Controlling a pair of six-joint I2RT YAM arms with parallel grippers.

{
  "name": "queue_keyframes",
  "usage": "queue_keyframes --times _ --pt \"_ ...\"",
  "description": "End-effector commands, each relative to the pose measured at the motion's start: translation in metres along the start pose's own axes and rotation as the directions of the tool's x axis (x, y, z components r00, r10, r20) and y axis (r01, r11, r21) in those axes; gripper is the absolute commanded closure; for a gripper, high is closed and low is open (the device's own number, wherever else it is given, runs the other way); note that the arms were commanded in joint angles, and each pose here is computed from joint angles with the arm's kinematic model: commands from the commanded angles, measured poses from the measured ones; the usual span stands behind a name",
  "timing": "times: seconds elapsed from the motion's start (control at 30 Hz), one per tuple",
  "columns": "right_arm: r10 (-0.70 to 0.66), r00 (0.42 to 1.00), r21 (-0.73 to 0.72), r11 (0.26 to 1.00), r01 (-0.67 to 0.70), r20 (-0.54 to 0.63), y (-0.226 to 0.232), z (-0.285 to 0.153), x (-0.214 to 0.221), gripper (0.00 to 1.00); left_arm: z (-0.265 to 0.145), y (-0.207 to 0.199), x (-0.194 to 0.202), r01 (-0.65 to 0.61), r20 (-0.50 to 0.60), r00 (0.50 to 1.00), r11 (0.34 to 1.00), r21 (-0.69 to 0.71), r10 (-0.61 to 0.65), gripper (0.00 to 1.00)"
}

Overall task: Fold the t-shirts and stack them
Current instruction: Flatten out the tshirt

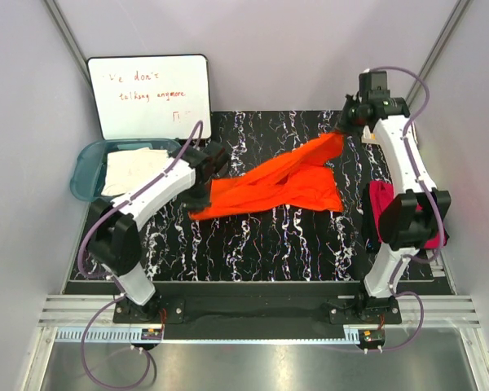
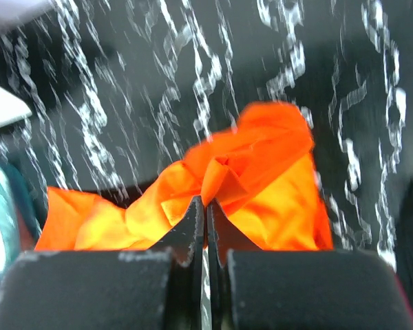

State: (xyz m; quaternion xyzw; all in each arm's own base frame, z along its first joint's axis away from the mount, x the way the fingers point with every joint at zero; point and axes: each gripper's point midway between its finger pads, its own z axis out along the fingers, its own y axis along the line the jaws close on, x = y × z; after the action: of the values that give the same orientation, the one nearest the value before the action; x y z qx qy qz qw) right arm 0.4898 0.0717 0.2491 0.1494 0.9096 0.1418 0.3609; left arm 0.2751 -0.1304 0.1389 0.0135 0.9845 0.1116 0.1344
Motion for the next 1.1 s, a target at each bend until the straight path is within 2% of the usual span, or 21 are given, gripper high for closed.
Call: queue_keyframes --times 0.0,0.03,0.07,0.1,0.13,0.17,0.2,0.3,0.43,0.6,0.7,0.9,1.07 --pt "-0.006 0.996 0.029 1.000 0.008 -0.087 -0.016 -0.012 0.050 1.00 0.008 0.001 0.074 -0.047 -0.163 0.985 0.996 0.075 0.059 1.00" --pt "0.006 0.989 0.055 0.998 0.003 -0.151 -0.028 -0.005 0.077 1.00 0.018 -0.003 0.103 -0.048 -0.246 0.967 0.994 0.094 0.070 1.00" --pt "0.007 0.984 0.057 0.998 0.003 -0.176 -0.032 -0.004 0.087 1.00 0.021 -0.004 0.115 -0.046 -0.275 0.959 0.994 0.100 0.072 0.86" --pt "0.012 0.977 0.070 0.998 0.003 -0.214 -0.039 -0.003 0.105 1.00 0.020 -0.004 0.121 -0.039 -0.272 0.960 0.992 0.117 0.070 0.62" --pt "0.012 0.974 0.071 0.997 0.005 -0.228 -0.042 -0.002 0.111 1.00 0.020 -0.005 0.121 -0.031 -0.253 0.965 0.993 0.118 0.060 0.42" --pt "0.013 0.970 0.073 0.997 0.005 -0.241 -0.045 -0.002 0.117 1.00 0.018 -0.005 0.115 -0.024 -0.224 0.973 0.992 0.122 0.051 0.07" --pt "0.016 0.964 0.078 0.997 0.005 -0.264 -0.048 0.000 0.126 1.00 0.013 -0.003 0.104 -0.020 -0.175 0.984 0.993 0.114 0.040 0.01" --pt "0.015 0.955 0.072 0.997 0.007 -0.295 -0.050 0.004 0.136 1.00 -0.002 -0.011 0.057 -0.005 -0.043 0.999 0.993 0.121 0.010 0.01" --pt "0.010 0.951 0.054 0.998 0.007 -0.309 -0.047 0.008 0.136 1.00 0.004 -0.022 0.014 -0.009 0.003 1.000 0.997 0.071 0.009 0.05" --pt "0.013 0.949 0.048 0.999 0.002 -0.315 -0.045 0.012 0.136 1.00 0.039 -0.046 -0.022 -0.011 0.002 1.000 0.996 0.084 0.011 0.15" --pt "0.019 0.946 0.046 0.999 -0.004 -0.324 -0.046 0.014 0.139 1.00 0.058 -0.045 -0.033 -0.004 -0.026 1.000 0.998 0.064 0.006 0.16" --pt "0.023 0.940 0.051 0.999 -0.006 -0.339 -0.049 0.015 0.147 1.00 0.090 -0.012 -0.038 0.078 -0.109 0.991 0.997 0.024 -0.075 0.12" --pt "0.026 0.934 0.050 0.999 -0.008 -0.357 -0.051 0.016 0.156 1.00 0.102 0.003 -0.045 0.088 -0.119 0.989 0.996 -0.011 -0.089 0.08"
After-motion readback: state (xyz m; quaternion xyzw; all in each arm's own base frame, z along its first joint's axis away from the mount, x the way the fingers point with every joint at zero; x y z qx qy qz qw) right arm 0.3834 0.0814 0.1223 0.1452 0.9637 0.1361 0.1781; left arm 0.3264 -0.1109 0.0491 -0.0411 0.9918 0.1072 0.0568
